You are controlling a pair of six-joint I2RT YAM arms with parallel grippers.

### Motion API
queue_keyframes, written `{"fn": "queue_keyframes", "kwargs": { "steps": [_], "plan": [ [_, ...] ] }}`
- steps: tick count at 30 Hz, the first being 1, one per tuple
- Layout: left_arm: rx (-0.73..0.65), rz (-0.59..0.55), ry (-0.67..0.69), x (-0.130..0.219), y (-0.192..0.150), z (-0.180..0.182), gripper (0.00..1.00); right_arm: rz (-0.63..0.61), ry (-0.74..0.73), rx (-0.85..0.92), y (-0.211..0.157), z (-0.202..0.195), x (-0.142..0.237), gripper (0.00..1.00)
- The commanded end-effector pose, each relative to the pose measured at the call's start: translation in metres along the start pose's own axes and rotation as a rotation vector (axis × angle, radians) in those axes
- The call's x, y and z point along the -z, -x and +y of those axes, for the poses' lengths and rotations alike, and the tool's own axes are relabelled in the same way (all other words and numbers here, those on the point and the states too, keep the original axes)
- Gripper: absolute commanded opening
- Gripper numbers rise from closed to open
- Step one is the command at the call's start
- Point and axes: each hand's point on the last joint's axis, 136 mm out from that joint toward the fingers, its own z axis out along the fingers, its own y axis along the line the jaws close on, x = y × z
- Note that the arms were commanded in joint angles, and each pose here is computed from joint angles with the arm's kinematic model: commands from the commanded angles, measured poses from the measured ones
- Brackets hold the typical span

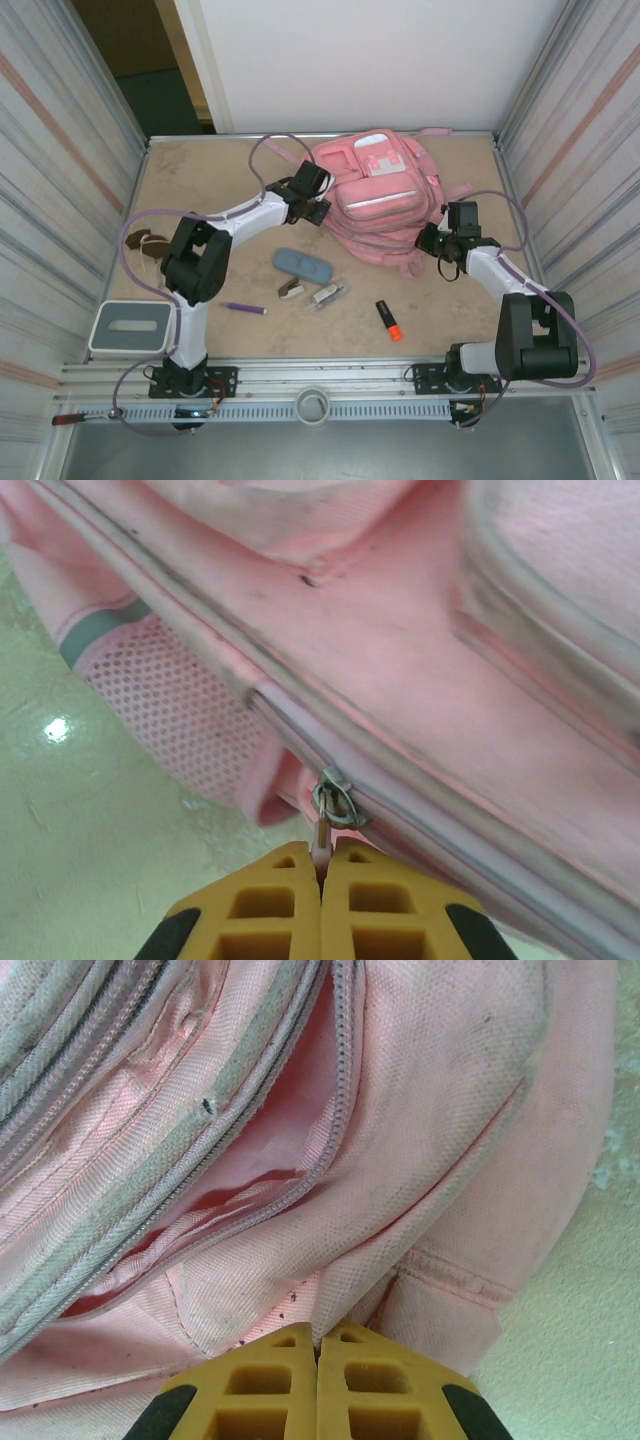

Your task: Pack books, pencil case, and school supplies into a backpack

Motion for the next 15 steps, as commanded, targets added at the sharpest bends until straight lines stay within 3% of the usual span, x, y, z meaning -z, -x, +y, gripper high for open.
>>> {"fn": "queue_keyframes", "kwargs": {
  "steps": [1,8,15],
  "plan": [
    [0.078,-0.023,0.122,-0.002,0.01,0.046,0.01,0.002,-0.043,0.027,0.001,-0.008,-0.001,0.0],
    [0.133,-0.045,0.133,-0.011,0.014,0.068,0.21,0.016,0.022,0.087,-0.003,0.017,-0.002,0.0],
    [0.188,-0.178,0.123,0.038,0.014,0.072,0.54,-0.019,0.068,0.168,0.004,0.043,0.015,0.03]
  ]
}}
